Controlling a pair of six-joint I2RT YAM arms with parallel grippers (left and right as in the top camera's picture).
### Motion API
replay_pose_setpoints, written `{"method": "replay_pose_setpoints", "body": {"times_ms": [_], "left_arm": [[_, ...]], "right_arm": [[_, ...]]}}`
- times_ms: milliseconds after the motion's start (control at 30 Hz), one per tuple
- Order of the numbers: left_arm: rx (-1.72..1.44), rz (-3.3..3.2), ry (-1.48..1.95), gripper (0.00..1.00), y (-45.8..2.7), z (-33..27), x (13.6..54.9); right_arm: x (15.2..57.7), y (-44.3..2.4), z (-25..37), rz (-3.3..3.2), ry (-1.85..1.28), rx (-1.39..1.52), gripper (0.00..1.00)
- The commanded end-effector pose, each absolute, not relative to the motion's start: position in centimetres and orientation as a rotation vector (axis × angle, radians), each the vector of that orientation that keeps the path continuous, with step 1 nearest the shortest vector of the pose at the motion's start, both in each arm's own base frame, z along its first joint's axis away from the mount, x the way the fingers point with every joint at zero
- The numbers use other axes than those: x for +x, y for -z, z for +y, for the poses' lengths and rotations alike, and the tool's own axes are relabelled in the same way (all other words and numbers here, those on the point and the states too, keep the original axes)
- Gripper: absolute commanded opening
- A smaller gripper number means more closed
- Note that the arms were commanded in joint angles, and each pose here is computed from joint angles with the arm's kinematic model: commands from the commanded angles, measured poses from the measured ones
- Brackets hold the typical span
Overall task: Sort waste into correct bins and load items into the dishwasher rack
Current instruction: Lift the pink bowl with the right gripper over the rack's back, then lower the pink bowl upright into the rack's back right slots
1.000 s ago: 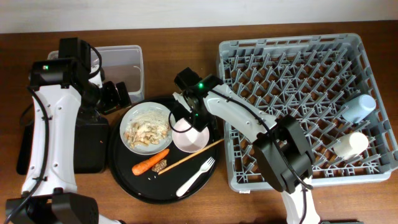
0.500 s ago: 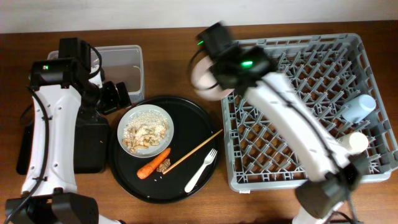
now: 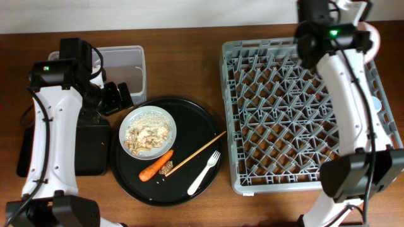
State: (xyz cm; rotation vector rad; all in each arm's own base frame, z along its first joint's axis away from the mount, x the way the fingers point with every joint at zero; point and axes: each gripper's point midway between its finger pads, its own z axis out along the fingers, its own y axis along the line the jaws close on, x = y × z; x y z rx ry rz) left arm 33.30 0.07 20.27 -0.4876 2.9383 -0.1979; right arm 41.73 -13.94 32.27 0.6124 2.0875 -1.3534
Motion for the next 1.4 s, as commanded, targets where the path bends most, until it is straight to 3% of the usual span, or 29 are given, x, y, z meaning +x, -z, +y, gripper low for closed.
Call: {"method": "replay_pose_setpoints", "body": {"times_ms": [0, 400, 700, 1200, 1367], "left_arm": [[-0.505, 2.924, 0.189, 0.99, -20.6, 0.3, 33.4], [-0.508, 2.935, 0.187, 0.99, -20.6, 0.3, 33.2], [-0.51, 2.934, 0.157, 0.99, -20.5, 0.6, 33.1], [-0.505, 2.939, 0.148, 0.99, -20.5, 0.7, 33.0], [-0.505, 2.941, 0.147, 0.99, -20.5, 0.7, 33.0]], "right_arm": [[41.7, -30.7, -16.6, 2.07, 1.422, 0.697, 0.04], [45.5, -20.1, -15.8, 2.308, 1.429, 0.575, 0.04], [46.7, -15.9, -12.0, 2.47, 1.235, 0.502, 0.04], [47.0, -15.8, -8.6, 2.488, 1.215, 0.395, 0.04], [46.5, -17.0, -8.8, 2.42, 1.348, 0.367, 0.04]]}}
